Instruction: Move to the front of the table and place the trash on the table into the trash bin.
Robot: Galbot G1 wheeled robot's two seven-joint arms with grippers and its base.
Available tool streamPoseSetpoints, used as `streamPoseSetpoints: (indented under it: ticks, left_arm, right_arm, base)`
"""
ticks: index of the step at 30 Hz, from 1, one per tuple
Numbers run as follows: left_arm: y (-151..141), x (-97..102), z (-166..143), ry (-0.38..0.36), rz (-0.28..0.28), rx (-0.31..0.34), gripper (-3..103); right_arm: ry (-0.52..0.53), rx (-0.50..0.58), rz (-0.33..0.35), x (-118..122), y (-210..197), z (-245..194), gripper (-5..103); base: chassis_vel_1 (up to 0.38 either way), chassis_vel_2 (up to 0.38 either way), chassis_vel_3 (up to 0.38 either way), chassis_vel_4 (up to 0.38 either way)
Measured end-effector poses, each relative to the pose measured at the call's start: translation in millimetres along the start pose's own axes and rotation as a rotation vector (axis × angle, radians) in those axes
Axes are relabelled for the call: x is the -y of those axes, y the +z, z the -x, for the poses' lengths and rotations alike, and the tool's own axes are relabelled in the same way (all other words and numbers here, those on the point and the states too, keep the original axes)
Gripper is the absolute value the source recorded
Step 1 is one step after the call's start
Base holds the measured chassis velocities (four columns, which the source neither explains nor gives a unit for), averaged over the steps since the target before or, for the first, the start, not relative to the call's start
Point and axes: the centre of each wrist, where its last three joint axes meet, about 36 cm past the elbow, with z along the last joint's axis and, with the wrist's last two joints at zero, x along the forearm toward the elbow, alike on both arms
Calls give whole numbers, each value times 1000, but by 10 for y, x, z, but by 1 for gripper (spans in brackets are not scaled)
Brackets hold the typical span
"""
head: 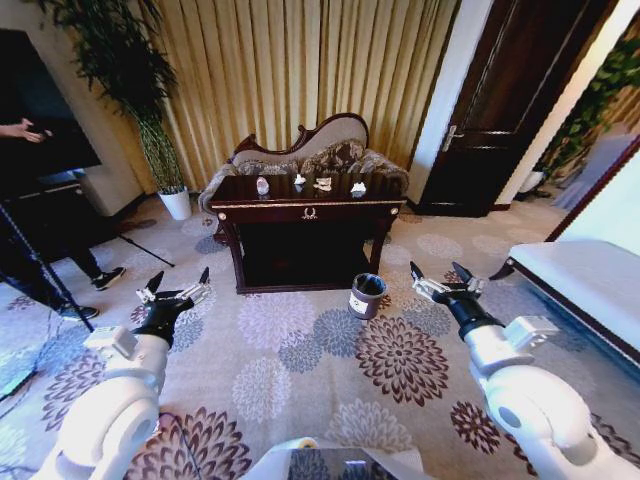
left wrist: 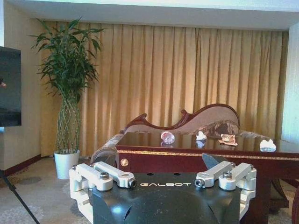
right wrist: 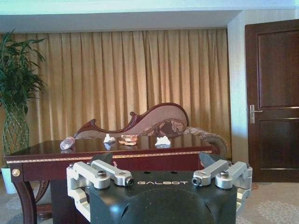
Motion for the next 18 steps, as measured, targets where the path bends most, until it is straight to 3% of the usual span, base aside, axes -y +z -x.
streamPoseSetpoints:
  ticks: [5,8,10,13,14,18]
  left_arm:
    - [154,-147,-96,-43,-31,28,100]
    - [367,-353,-286,-105,-41,57,100]
    - [404,-390,-330,-117,-39,61,100]
    - [570,-558,-559,-168,-15,75,100]
    - [730,-733,-885,-220,39,74,100]
    - [729,-748,-991,-189,53,90,100]
  right_arm:
    - [54,21,-3,199,270,-44,100]
    - [118,28,-37,466,669,-210,100]
    - [129,26,-47,509,740,-253,100]
    - [134,14,-50,557,796,-321,100]
    - [126,9,-45,518,745,-317,100]
    - [117,8,-42,483,688,-297,100]
  base:
    - [0,0,0,0]
    - [0,0,0,0]
    - [0,0,0,0]
    - [0,0,0,0]
    - [0,0,0,0]
    - [0,0,0,0]
